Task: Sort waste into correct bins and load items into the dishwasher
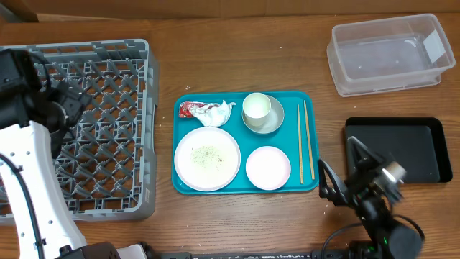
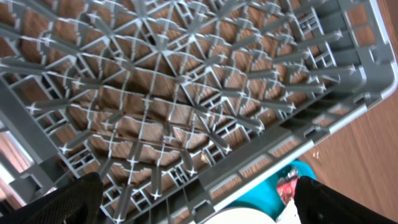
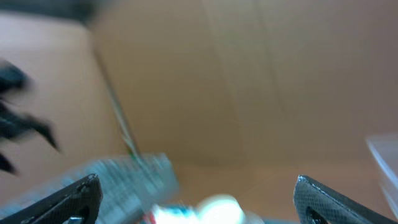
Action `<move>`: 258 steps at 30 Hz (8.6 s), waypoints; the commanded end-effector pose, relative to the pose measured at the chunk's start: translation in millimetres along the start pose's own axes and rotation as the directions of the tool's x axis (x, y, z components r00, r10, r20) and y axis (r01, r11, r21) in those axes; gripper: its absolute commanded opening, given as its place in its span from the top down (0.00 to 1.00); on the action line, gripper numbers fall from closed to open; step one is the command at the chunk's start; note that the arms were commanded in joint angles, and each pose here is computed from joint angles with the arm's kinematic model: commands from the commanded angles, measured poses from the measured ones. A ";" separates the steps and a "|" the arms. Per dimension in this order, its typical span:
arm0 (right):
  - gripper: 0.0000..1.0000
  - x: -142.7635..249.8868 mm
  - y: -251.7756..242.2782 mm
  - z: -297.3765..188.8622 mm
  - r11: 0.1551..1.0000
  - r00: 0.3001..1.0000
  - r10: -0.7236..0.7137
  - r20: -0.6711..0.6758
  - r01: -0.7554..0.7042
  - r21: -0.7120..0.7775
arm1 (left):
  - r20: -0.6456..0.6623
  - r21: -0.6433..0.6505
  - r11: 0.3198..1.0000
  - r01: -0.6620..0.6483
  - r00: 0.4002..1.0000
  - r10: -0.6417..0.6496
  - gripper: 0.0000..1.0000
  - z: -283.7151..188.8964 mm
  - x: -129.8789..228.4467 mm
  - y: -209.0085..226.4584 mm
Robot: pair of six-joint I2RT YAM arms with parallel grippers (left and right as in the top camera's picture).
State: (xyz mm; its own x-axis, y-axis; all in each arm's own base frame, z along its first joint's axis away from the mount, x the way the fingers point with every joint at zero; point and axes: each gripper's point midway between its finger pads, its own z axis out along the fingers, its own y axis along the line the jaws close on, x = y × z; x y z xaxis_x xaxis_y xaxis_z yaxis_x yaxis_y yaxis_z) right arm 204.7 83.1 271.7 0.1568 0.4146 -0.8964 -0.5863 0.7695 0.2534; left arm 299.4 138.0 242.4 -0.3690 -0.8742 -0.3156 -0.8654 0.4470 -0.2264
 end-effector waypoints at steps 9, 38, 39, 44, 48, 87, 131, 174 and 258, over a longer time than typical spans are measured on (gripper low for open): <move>0.00 -94.0 31.1 27.4 0.997 0.995 0.047 -0.090 -0.041 0.066 | 0.023 0.032 0.997 0.066 0.998 -0.067 0.00 -11.4 -5.7 -1.8; 0.00 157.5 98.1 69.2 0.879 -0.141 0.338 -0.931 -0.306 0.365 | 0.023 0.033 0.997 0.066 0.997 -0.067 0.00 -11.4 -5.8 -1.9; 0.00 163.0 96.7 72.0 0.879 -0.141 0.337 -0.931 -0.306 0.365 | 0.023 0.032 0.997 0.066 0.998 -0.067 0.00 -11.4 -5.7 -1.8; 0.24 174.2 91.1 69.6 0.885 -0.159 0.358 -0.920 -0.257 0.388 | 0.023 0.033 0.997 0.066 0.997 -0.067 0.00 -11.4 -5.8 -1.9; 0.15 182.5 80.4 65.0 0.898 -0.128 0.413 -0.902 -0.111 0.427 | 0.023 0.033 0.997 0.066 0.997 -0.067 0.00 -11.4 -5.8 -1.9; 0.00 -83.8 -157.6 -11.1 -0.034 0.745 0.659 -0.103 0.166 0.986 | -0.180 0.170 0.983 0.074 0.983 -0.042 0.00 -16.6 30.7 -25.1; 0.01 -85.4 -163.6 -13.8 -0.055 0.751 0.655 -0.085 0.160 0.986 | -0.071 0.366 0.063 -0.929 0.040 0.997 0.37 41.6 507.4 -132.0; 0.00 -85.4 -163.6 -13.8 -0.055 0.751 0.655 -0.085 0.160 0.986 | -0.152 0.228 0.203 -0.952 0.171 0.973 0.96 64.3 536.0 -98.7; 0.00 -85.4 -163.6 -13.8 -0.055 0.751 0.655 -0.085 0.160 0.986 | -0.104 0.990 0.131 0.055 0.910 0.401 0.96 89.5 -55.8 -96.6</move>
State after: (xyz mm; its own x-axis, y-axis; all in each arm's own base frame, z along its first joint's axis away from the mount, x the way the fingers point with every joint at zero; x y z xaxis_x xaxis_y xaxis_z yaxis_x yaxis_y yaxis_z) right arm 275.9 -82.7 298.5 -0.3490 0.7711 -0.5325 0.8378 0.5113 0.1913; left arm 433.8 163.2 193.0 -0.7282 -0.6178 -0.2969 0.1900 0.2343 -0.9534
